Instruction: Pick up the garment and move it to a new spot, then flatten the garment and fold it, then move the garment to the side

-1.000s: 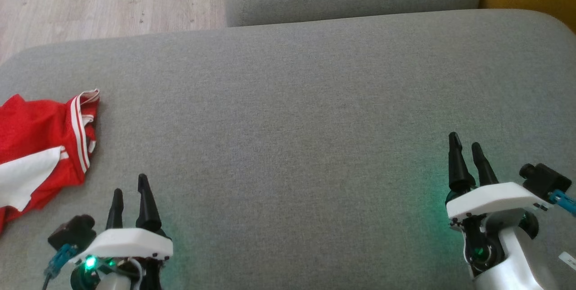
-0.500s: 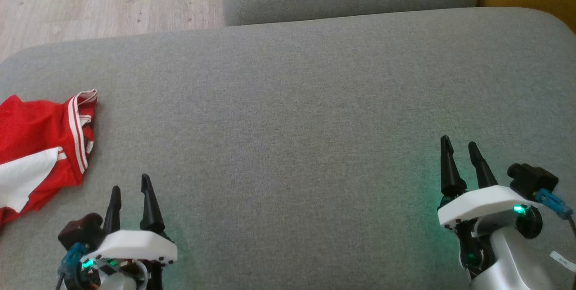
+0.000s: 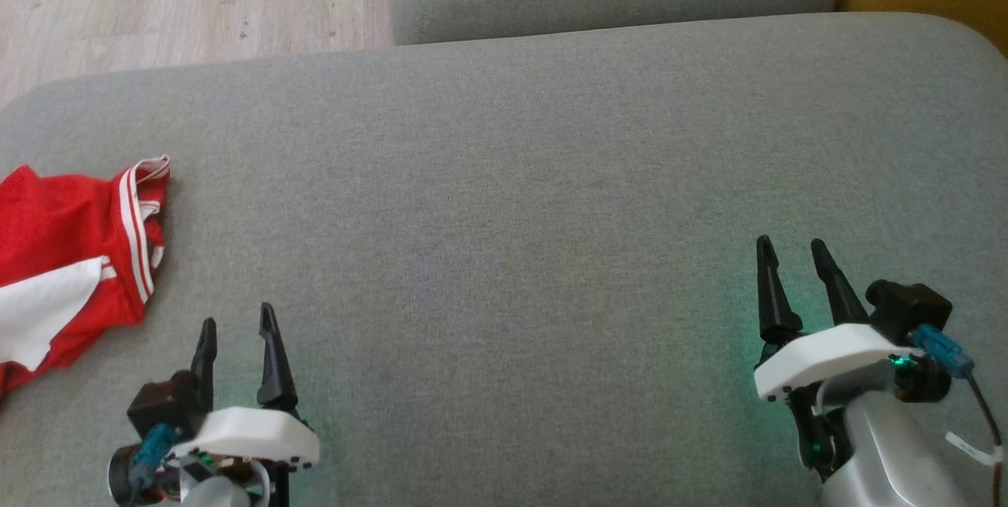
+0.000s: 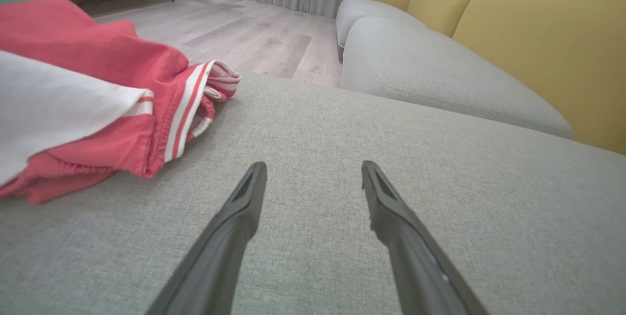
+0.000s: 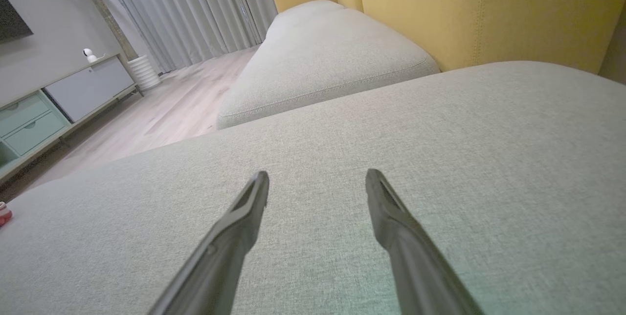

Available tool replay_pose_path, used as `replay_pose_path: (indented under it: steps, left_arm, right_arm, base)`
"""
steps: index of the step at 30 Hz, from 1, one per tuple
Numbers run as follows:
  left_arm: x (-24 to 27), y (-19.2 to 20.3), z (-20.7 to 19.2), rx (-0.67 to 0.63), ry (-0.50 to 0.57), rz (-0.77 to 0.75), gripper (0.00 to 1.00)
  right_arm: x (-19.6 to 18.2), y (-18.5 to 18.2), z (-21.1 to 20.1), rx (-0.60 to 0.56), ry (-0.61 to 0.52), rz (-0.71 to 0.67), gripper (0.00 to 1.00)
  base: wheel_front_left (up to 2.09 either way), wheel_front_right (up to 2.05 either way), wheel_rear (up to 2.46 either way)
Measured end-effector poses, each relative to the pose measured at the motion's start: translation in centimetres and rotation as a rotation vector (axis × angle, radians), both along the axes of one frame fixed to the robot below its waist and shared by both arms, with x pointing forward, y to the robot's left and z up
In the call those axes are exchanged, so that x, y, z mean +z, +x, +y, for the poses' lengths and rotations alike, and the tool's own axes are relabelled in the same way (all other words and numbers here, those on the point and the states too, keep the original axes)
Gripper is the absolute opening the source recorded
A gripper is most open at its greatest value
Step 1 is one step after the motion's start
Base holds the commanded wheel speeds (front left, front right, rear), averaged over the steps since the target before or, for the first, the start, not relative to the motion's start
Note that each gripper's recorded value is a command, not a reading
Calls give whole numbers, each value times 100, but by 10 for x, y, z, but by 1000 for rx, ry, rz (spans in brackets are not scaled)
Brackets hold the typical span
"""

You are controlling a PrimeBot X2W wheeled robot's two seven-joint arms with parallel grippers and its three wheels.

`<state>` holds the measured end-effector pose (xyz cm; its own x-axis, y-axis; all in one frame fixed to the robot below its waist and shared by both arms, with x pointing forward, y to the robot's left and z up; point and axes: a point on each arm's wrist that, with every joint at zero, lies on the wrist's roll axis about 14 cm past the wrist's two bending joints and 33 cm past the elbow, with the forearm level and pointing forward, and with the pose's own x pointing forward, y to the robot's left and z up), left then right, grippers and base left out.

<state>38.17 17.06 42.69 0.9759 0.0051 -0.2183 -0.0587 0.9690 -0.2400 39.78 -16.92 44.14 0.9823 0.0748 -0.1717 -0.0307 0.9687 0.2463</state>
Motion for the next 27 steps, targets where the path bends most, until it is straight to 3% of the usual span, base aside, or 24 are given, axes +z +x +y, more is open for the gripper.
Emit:
replay_pose_path:
  steps: [18, 27]
  left_arm:
    - [0, 3, -1, -35, 171, -31, 100]
    - [-2, -14, 28, 50, 208, -14, 100]
  right_arm:
    - [2, 7, 4, 57, -166, -39, 100]
    - [2, 21, 50, 200, -195, -64, 100]
  base:
    - [0, 0, 0]
    - [0, 0, 0]
